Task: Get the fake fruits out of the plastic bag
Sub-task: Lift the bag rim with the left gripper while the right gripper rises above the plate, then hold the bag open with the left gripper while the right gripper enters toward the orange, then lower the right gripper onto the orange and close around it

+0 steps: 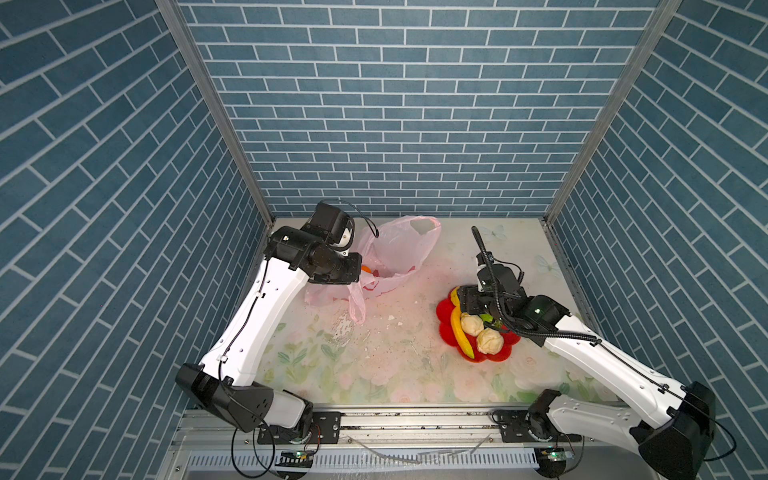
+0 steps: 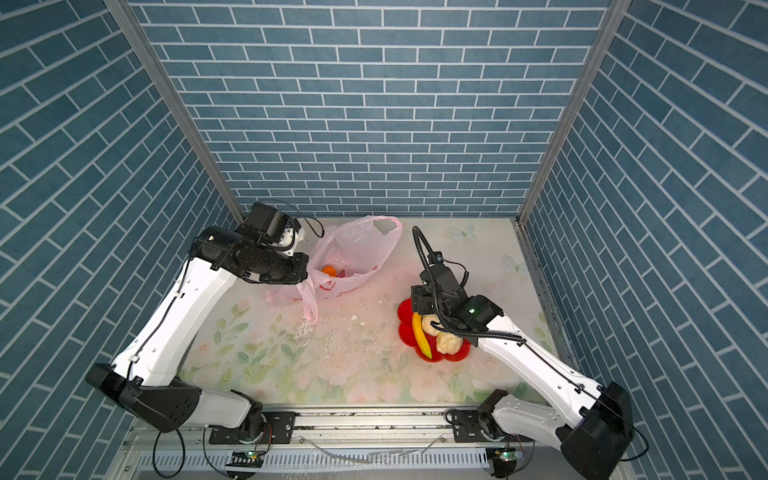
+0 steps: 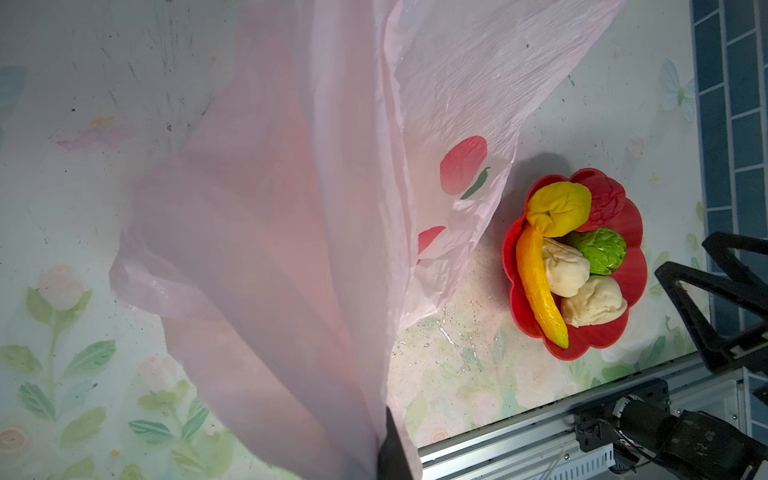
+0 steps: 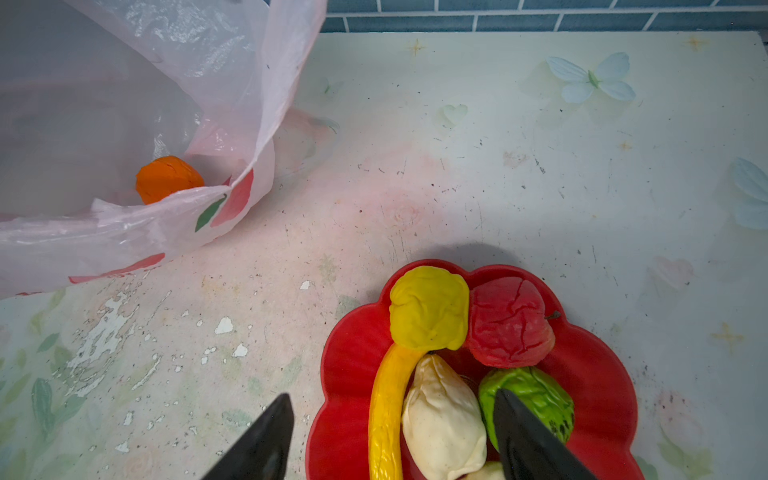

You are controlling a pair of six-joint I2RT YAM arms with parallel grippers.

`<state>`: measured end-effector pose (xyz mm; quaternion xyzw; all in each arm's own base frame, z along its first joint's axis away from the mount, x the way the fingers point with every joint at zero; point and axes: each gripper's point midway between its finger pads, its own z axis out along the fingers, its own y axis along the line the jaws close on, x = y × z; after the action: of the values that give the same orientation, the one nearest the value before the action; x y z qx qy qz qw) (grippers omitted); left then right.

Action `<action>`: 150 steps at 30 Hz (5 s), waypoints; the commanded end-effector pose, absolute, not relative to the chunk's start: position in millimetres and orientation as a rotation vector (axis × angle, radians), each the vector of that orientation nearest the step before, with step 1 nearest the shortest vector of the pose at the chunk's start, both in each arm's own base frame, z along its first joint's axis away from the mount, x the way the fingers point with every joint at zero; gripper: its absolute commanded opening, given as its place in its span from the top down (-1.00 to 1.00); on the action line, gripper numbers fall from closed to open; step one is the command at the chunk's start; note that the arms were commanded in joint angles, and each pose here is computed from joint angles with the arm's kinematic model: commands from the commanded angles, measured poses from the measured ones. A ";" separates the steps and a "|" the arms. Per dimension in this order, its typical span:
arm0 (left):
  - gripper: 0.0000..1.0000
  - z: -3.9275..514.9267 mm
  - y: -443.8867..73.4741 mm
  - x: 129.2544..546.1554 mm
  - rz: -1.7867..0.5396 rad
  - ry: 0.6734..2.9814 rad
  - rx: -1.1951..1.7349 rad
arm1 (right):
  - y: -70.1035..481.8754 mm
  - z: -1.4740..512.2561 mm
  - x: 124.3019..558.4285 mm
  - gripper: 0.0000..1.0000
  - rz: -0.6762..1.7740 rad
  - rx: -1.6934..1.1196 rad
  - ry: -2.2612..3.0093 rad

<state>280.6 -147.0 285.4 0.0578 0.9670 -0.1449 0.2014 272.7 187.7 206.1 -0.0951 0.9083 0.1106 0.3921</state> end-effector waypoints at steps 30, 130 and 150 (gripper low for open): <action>-0.79 264.9 -101.3 148.8 -0.631 2.505 -0.059 | 347.6 236.5 249.2 -0.10 0.700 -0.439 2.228; 0.78 266.1 -118.0 280.7 0.000 2.444 0.276 | 429.7 26.8 213.1 0.27 0.549 -0.844 2.231; 0.80 236.0 -144.0 235.1 -0.397 2.394 0.399 | 476.3 89.6 266.8 -0.41 0.474 -0.650 2.242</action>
<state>242.2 -138.1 231.3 0.1288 0.9292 -0.1268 0.3224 258.2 476.9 99.3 -0.2748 0.8595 0.2082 0.3774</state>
